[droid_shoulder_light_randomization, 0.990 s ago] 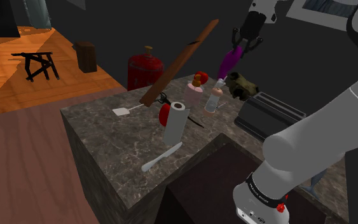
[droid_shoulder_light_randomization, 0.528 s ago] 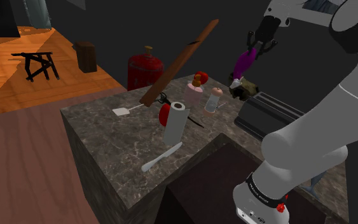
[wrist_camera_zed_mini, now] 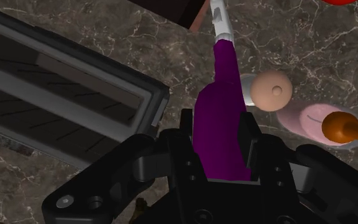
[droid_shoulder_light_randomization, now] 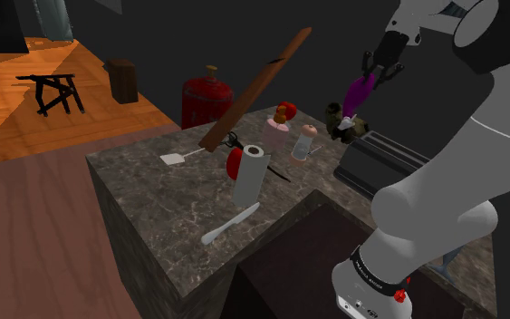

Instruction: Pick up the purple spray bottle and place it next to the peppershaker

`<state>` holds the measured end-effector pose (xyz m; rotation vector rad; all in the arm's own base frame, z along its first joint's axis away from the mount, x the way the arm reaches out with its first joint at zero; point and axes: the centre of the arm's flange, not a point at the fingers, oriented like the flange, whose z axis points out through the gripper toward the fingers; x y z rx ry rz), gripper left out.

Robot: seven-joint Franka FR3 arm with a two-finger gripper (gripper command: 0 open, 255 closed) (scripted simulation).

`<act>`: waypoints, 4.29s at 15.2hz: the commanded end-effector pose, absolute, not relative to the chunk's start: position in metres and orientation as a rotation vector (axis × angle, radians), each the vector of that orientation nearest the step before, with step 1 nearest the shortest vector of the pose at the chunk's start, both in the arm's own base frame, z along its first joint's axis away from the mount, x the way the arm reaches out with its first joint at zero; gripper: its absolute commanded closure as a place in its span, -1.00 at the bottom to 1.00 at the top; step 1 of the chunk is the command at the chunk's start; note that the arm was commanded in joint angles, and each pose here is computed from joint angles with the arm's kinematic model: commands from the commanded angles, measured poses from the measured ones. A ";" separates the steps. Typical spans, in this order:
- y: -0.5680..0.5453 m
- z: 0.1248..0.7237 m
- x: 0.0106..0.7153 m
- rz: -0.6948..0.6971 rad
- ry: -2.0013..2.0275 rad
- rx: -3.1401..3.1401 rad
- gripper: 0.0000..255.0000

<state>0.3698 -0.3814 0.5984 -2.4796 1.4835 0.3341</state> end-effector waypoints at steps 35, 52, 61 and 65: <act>-0.382 0.409 0.370 0.333 1.483 -2.480 1.00; -0.382 0.319 0.370 0.333 1.483 -2.480 1.00; -0.382 0.310 0.370 0.333 1.483 -2.480 1.00; -0.378 0.308 0.366 0.333 1.482 -2.480 -1.00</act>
